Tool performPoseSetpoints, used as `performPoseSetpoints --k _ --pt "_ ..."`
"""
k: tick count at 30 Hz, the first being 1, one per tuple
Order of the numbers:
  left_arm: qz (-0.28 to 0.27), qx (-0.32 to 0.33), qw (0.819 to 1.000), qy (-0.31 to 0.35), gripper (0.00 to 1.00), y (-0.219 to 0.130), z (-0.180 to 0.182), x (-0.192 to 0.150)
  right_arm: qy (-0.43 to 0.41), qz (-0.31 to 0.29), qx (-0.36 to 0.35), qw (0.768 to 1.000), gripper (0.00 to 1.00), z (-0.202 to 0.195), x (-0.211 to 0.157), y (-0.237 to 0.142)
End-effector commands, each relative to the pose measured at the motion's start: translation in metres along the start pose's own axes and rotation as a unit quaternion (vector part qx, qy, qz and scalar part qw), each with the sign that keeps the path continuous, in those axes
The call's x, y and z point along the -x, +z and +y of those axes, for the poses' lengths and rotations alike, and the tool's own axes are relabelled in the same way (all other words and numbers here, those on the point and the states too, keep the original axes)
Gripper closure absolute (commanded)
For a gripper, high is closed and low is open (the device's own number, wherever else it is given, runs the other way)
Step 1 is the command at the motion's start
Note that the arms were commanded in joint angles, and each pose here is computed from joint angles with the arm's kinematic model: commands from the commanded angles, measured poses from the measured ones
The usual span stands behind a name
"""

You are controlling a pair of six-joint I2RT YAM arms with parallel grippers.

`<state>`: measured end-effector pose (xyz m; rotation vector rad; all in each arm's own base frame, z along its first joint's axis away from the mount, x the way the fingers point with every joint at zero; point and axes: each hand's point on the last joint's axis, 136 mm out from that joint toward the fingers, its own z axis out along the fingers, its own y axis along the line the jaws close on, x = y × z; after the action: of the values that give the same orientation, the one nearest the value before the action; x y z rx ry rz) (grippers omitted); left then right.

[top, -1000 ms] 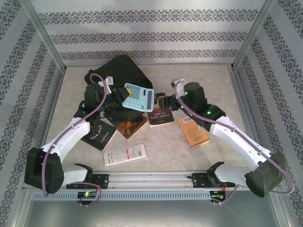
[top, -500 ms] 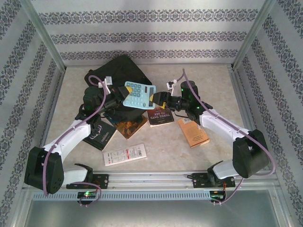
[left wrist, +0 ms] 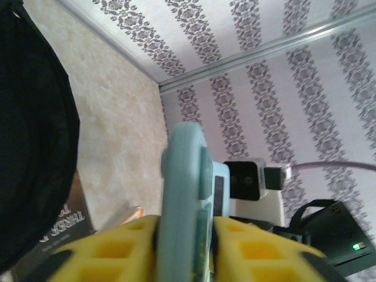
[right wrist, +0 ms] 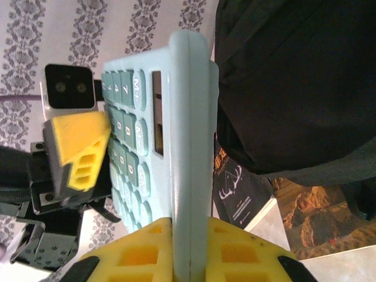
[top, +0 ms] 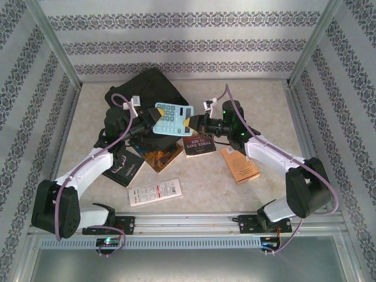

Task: Pack the student bag
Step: Pass the calculator, then open the student bag at the top-center of the table.

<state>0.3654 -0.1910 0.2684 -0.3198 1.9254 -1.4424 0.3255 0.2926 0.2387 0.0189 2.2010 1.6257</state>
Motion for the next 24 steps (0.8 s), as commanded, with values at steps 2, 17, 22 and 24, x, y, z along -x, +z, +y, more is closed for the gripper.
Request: performPoseSetpoints --k 2,17,22,24 --pt "0.02 0.045 0.996 0.08 0.54 -0.001 -0.008 0.009 0.0 -0.073 -0.03 0.997 0.94 -0.012 0.025 -0.033" --pt "0.114 0.368 0.87 0.309 0.41 0.014 0.095 0.047 -0.002 -0.165 -0.161 0.973 0.95 -0.066 0.043 -0.108" --pt "0.193 0.385 0.834 0.345 0.32 0.048 0.127 0.026 0.004 -0.163 -0.164 0.973 0.94 -0.072 0.043 -0.112" --pt "0.224 0.39 0.819 0.357 0.3 0.06 0.142 0.015 0.008 -0.169 -0.166 0.971 0.94 -0.074 0.045 -0.118"
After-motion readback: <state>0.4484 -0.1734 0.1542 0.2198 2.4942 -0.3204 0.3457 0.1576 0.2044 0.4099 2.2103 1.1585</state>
